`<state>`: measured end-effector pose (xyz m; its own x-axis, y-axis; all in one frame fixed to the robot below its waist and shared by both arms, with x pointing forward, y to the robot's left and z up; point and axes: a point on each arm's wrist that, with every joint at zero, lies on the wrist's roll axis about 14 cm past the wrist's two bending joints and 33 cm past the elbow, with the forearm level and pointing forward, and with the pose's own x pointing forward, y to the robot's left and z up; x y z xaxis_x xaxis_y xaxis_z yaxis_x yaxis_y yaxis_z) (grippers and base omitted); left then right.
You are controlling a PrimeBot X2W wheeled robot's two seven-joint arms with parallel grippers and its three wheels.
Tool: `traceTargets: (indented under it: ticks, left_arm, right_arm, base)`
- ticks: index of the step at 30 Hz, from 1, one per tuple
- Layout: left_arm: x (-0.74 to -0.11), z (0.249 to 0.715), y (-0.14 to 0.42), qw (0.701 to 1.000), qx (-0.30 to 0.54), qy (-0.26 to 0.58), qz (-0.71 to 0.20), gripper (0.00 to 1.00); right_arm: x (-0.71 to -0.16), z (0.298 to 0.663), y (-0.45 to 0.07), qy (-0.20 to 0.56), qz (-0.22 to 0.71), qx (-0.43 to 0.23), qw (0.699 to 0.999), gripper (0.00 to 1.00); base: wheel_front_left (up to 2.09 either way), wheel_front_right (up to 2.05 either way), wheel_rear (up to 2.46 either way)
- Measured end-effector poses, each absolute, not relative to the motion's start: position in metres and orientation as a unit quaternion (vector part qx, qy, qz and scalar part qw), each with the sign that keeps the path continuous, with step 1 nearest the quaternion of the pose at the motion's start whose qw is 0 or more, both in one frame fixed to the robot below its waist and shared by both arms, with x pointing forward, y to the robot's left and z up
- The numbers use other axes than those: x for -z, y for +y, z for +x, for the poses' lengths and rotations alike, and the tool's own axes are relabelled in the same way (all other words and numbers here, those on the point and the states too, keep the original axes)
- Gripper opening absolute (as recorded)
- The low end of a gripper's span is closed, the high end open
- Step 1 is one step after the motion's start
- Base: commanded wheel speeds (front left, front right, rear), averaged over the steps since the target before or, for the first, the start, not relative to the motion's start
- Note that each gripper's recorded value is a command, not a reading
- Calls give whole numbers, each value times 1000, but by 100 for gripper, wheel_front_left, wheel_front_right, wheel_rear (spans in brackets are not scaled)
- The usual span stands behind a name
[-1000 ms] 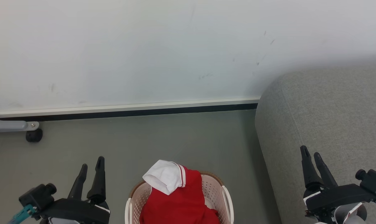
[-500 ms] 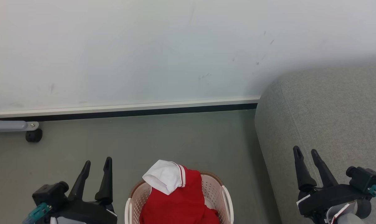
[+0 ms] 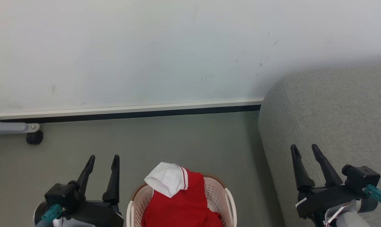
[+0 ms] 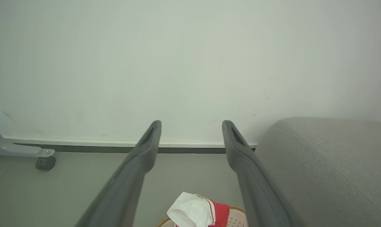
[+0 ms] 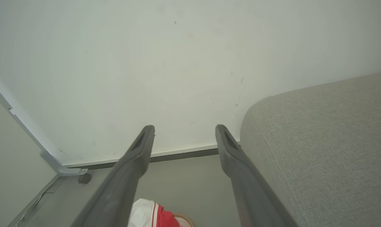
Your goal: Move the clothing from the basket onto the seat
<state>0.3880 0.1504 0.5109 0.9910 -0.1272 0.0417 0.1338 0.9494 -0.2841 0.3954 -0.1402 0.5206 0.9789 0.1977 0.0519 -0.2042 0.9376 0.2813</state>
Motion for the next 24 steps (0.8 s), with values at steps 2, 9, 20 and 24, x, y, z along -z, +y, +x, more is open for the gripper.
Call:
traceTargets:
  ticks: [2, 9, 20, 24]
  left_arm:
    - [-513, 388, 149, 989, 70, -18, -130, 100]
    - [-522, 388, 143, 992, 84, -41, -89, 100]
    - [-524, 389, 142, 992, 87, -46, -77, 100]
    - [-525, 389, 143, 992, 85, -46, -78, 100]
  right_arm:
    - [-524, 396, -139, -18, 132, -105, 986, 100]
    - [-528, 394, -134, -35, 87, -119, 988, 100]
    - [-529, 394, -133, -38, 77, -123, 989, 100]
    - [-529, 394, -133, -37, 77, -122, 989, 100]
  base:
    - [0, 0, 0]
    - [0, 0, 0]
    - [0, 0, 0]
    - [0, 0, 0]
